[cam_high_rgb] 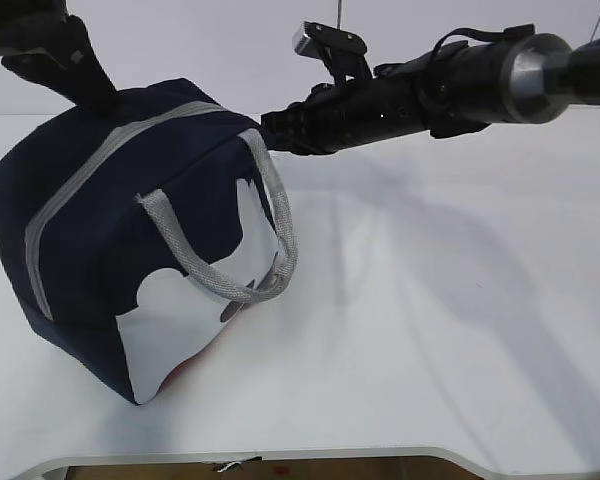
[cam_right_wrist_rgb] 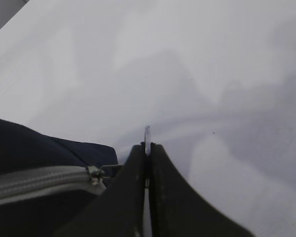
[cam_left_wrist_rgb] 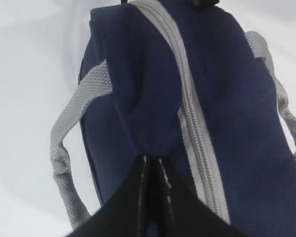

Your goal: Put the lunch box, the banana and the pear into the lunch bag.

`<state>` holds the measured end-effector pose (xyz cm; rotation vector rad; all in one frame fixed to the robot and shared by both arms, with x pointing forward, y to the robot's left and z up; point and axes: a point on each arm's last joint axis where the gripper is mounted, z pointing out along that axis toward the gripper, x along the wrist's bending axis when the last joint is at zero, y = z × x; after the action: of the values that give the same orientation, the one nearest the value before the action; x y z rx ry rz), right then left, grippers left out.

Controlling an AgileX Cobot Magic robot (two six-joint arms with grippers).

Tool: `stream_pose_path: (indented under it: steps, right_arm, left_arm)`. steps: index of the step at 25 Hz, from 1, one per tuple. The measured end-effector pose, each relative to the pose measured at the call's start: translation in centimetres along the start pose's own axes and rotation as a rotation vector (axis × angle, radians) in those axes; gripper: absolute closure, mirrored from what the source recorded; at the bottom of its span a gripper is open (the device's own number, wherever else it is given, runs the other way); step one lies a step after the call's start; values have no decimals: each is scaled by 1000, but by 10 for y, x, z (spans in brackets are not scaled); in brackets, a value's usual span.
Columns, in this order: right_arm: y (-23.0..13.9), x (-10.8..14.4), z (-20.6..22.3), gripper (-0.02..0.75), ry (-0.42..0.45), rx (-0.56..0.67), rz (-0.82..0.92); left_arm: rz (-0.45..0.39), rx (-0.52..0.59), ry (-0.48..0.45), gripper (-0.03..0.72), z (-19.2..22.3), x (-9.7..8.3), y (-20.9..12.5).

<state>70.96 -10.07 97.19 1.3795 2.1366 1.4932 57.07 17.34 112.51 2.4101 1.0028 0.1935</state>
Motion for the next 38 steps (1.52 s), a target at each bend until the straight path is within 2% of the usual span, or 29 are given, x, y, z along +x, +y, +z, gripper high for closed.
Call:
stream_pose_path:
  steps: [3,6,12,15,19,23,26,29,31,34,38]
  right_arm:
    - [6,2,-5,712,1,-15,-15]
    - [15,7,-13,652,-2,-39,-31]
    - [27,12,-24,339,-3,-71,-76]
    - [37,17,-33,264,-4,-97,-169]
    - [57,30,-54,244,-8,-152,-334]
    - [76,46,-79,243,2,-209,-452]
    - [83,57,-91,243,45,-226,-487]
    - [88,66,-102,243,100,-233,-508]
    - [90,72,-109,243,123,-239,-521]
    - [94,77,-119,243,146,-249,-533]
    - [96,79,-130,242,204,-242,-546]
  left_arm:
    - [2,0,0,687,0,0,0]
    - [2,4,-2,687,0,0,0]
    - [3,8,-2,687,0,0,-1]
    - [3,8,-2,687,0,0,-1]
    - [-20,7,0,687,0,0,-1]
    - [-93,-5,8,655,0,1,0]
    - [-153,-28,19,552,-1,2,2]
    - [-207,-28,18,380,-2,1,2]
    - [-224,-23,14,313,-4,0,1]
    - [-243,-18,11,278,-12,-4,-1]
    - [-238,9,44,270,-32,-10,-8]
